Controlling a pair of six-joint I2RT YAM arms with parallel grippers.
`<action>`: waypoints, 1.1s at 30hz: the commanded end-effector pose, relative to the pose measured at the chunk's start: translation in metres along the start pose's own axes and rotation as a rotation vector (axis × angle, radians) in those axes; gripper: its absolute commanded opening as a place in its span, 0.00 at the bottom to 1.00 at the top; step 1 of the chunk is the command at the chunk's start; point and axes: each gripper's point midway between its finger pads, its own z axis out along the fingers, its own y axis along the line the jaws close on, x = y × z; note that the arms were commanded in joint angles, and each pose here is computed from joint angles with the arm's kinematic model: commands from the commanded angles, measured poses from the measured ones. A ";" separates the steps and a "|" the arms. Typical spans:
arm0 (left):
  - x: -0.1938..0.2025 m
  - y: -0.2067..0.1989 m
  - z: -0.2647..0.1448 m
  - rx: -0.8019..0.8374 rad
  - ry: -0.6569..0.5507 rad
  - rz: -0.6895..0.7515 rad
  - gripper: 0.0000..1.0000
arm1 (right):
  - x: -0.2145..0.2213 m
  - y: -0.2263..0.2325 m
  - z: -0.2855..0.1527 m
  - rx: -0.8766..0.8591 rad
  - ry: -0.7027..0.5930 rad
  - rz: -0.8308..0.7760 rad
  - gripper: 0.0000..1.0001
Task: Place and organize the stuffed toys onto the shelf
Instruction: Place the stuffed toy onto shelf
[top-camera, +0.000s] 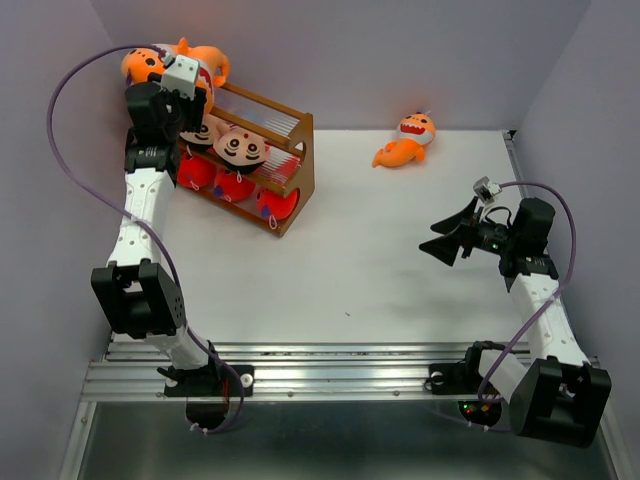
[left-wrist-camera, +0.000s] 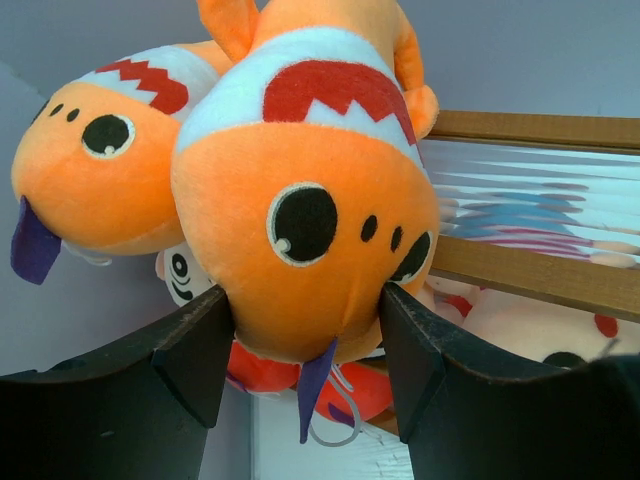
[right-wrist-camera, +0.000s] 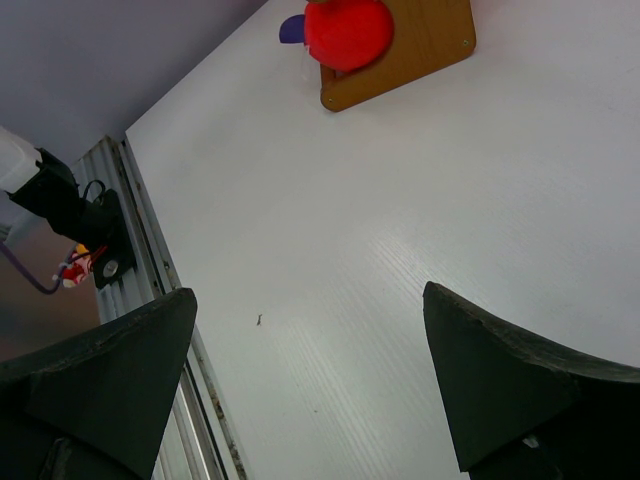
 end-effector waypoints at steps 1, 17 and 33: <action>-0.030 0.018 -0.002 -0.058 -0.075 -0.007 0.68 | -0.006 -0.002 -0.001 0.003 -0.015 -0.052 1.00; -0.045 0.029 -0.014 -0.108 -0.106 -0.028 0.77 | -0.005 -0.002 -0.001 0.003 -0.014 -0.052 1.00; -0.055 0.032 -0.019 -0.120 -0.131 -0.047 0.96 | -0.005 -0.003 -0.001 0.006 -0.014 -0.052 1.00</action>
